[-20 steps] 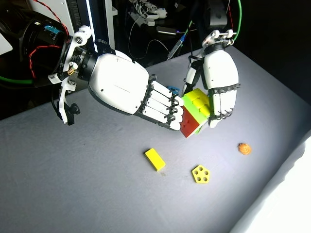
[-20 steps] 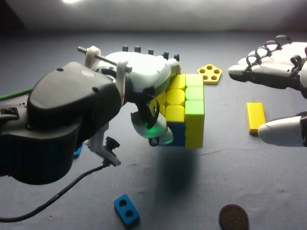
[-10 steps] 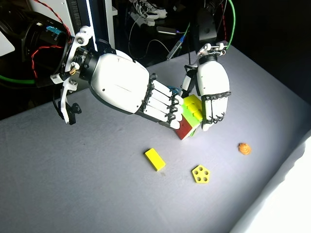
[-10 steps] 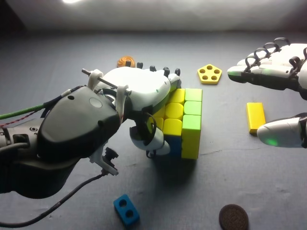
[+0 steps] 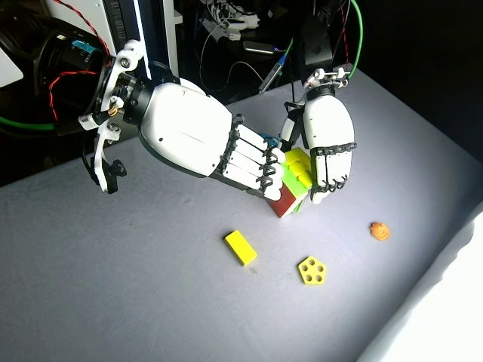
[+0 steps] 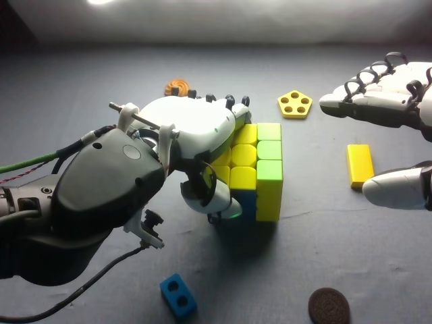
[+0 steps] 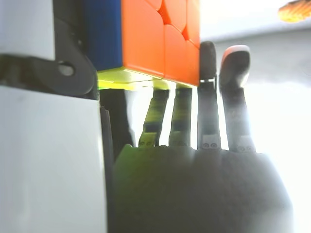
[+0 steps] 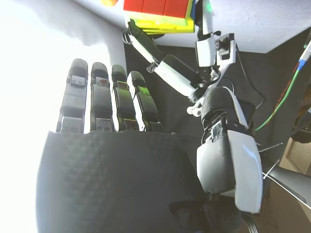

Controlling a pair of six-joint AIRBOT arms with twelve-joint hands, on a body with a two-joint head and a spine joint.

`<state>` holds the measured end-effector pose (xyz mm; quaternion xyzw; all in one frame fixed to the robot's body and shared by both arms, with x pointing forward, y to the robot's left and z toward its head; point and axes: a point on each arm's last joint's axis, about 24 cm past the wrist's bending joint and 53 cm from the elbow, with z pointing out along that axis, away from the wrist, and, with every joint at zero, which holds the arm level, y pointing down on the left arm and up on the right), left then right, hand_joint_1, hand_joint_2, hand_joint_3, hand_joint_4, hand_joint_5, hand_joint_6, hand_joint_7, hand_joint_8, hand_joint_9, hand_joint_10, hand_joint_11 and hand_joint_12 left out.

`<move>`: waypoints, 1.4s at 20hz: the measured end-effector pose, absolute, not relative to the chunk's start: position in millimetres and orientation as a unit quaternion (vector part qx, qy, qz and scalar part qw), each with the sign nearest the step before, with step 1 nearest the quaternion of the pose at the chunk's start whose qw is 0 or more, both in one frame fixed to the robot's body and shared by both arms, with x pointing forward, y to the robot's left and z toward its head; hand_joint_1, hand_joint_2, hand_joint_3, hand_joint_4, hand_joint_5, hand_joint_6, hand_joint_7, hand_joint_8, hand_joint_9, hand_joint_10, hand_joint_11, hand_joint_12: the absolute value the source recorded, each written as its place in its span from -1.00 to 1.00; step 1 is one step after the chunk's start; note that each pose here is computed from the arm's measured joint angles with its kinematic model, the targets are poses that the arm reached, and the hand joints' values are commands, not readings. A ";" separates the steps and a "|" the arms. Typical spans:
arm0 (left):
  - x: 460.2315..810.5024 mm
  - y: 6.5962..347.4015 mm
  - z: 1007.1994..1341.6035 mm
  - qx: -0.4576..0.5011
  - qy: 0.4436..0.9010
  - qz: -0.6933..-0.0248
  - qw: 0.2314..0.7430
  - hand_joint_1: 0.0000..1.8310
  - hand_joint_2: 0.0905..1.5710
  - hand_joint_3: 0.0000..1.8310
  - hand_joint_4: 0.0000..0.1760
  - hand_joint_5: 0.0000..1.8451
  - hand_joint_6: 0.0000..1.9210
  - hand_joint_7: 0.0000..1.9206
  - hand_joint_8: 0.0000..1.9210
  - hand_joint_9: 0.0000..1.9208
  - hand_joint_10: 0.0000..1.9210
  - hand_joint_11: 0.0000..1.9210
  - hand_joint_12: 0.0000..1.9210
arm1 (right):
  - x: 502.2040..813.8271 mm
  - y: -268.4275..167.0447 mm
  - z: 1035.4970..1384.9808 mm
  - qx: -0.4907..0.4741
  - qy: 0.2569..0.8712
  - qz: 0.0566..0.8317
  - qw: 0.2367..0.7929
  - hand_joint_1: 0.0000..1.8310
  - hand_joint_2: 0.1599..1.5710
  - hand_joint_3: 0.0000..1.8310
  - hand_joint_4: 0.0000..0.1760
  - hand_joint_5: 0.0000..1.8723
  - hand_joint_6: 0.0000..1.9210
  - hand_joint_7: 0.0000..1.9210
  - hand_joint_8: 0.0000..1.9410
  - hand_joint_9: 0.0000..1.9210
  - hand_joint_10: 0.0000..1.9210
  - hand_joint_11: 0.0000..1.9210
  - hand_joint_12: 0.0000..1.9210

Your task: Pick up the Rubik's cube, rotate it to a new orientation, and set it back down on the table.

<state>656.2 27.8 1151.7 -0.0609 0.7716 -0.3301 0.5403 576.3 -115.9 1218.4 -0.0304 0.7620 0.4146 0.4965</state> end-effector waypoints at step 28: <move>637.8 24.8 1219.3 -0.023 0.766 -0.371 0.524 -0.68 0.28 -0.98 -0.58 -0.86 -0.97 -0.73 -0.96 -0.75 -0.93 -1.00 -0.15 | 571.5 -111.1 1210.8 -0.042 0.768 0.409 0.491 -0.91 0.50 -1.00 -1.00 -0.78 -0.95 -0.64 -0.96 -0.66 -0.88 -1.00 -0.16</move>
